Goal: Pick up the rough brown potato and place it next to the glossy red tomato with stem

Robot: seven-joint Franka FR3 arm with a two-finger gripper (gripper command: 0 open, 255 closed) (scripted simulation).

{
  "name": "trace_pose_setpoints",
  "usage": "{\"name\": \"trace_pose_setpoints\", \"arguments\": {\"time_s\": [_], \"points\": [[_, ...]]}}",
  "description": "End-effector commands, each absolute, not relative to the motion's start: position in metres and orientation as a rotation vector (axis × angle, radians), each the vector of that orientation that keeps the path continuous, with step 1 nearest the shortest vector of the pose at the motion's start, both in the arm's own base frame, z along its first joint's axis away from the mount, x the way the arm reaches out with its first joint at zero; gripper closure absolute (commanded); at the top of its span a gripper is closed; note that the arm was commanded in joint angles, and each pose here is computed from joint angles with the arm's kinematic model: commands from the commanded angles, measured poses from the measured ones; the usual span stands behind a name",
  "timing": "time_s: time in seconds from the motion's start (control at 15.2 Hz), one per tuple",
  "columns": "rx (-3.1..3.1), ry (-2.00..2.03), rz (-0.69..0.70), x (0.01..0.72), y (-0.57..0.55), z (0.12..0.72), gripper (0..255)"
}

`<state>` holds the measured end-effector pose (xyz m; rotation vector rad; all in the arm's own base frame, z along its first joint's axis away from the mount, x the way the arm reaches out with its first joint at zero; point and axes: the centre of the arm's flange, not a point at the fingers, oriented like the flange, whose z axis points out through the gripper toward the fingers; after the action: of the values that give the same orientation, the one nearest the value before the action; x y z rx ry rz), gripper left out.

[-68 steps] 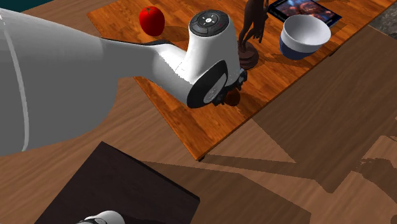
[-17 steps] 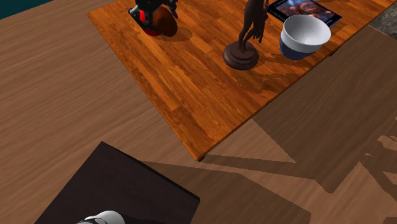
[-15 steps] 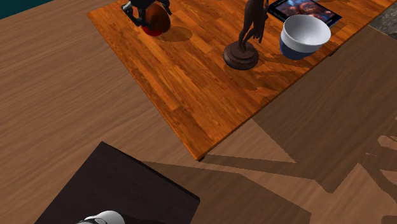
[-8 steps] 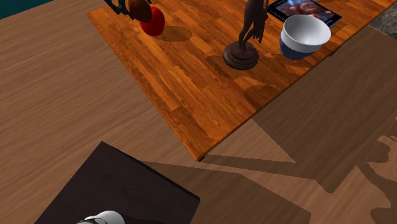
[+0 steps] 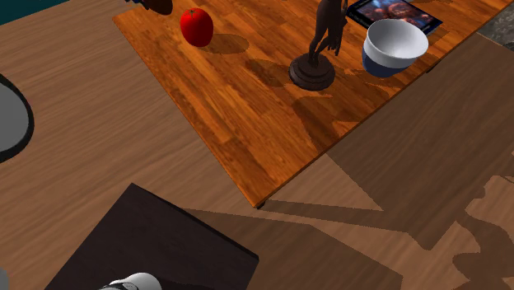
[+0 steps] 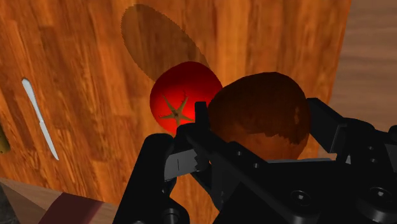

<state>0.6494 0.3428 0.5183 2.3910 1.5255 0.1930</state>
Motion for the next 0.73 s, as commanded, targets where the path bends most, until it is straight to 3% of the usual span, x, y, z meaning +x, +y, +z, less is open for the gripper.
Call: {"name": "trace_pose_setpoints", "arguments": {"time_s": [0.0, 0.66], "points": [[2.392, 1.525, 0.193, 0.652, 0.37, 0.518, 255], [2.392, 1.525, 0.193, 0.652, 0.37, 0.466, 255]]}}
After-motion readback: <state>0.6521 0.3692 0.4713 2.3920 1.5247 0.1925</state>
